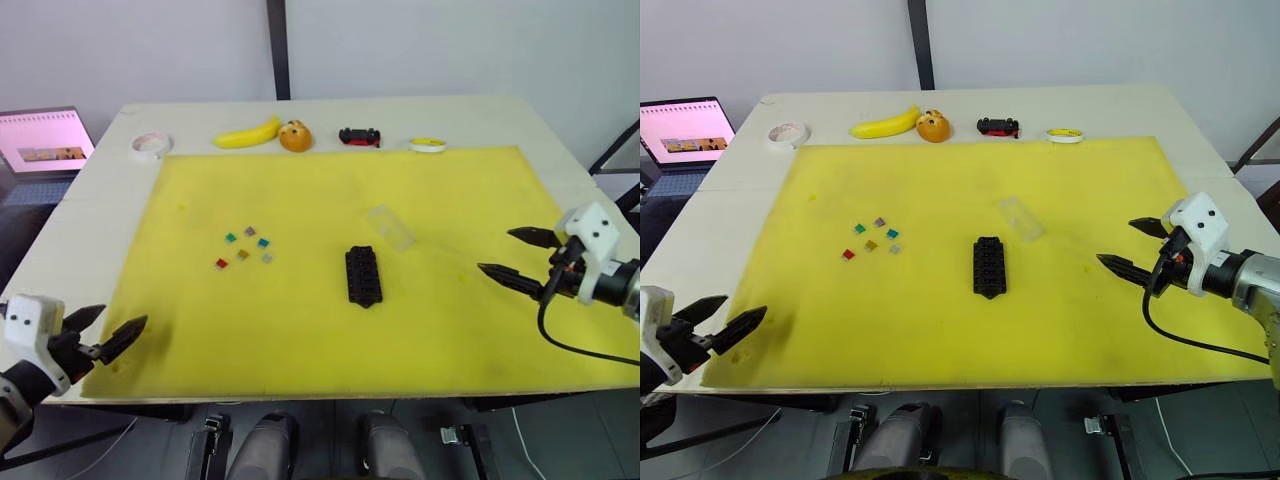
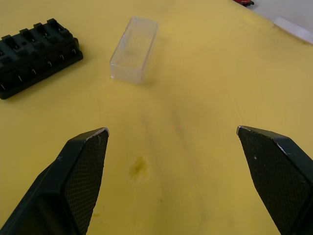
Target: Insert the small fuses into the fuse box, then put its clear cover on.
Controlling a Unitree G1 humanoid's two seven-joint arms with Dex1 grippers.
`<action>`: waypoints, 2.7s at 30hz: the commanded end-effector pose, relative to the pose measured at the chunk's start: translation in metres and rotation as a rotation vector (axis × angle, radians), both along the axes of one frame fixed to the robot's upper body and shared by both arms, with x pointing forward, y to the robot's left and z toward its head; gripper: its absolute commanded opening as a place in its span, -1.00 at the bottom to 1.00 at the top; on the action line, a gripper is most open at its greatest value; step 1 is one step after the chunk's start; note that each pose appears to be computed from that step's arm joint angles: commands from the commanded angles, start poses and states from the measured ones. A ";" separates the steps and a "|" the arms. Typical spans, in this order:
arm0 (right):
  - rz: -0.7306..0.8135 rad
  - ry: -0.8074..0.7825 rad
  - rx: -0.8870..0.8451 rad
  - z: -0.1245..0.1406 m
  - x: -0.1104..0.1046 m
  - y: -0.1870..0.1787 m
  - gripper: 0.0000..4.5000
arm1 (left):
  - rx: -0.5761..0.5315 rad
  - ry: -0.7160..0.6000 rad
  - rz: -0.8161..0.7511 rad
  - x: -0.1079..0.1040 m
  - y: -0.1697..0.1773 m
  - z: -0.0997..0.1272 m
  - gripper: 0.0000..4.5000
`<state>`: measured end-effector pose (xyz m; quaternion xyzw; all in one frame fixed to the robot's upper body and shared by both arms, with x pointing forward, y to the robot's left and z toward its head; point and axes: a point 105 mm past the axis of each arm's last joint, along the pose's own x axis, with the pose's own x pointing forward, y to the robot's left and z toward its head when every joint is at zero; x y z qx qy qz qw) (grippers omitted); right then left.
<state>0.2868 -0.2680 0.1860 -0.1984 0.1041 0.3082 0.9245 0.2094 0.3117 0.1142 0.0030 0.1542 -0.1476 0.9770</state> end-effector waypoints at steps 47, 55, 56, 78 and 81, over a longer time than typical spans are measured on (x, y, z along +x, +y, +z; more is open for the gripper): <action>0.579 -0.066 0.115 0.011 0.000 0.216 0.98 | -1.161 0.456 0.009 0.089 -0.098 0.002 1.00; 0.539 -0.064 0.111 0.010 0.000 0.210 0.98 | -1.162 0.481 0.050 0.101 -0.098 -0.013 1.00; 0.537 -0.062 0.111 0.009 -0.001 0.209 0.98 | -1.164 0.481 0.051 0.103 -0.098 -0.013 1.00; 0.495 -0.065 0.104 0.012 0.001 0.198 0.98 | -1.186 0.473 0.039 0.117 -0.117 -0.024 1.00; 0.491 -0.065 0.104 0.012 0.001 0.197 0.98 | -1.187 0.474 0.037 0.118 -0.119 -0.023 1.00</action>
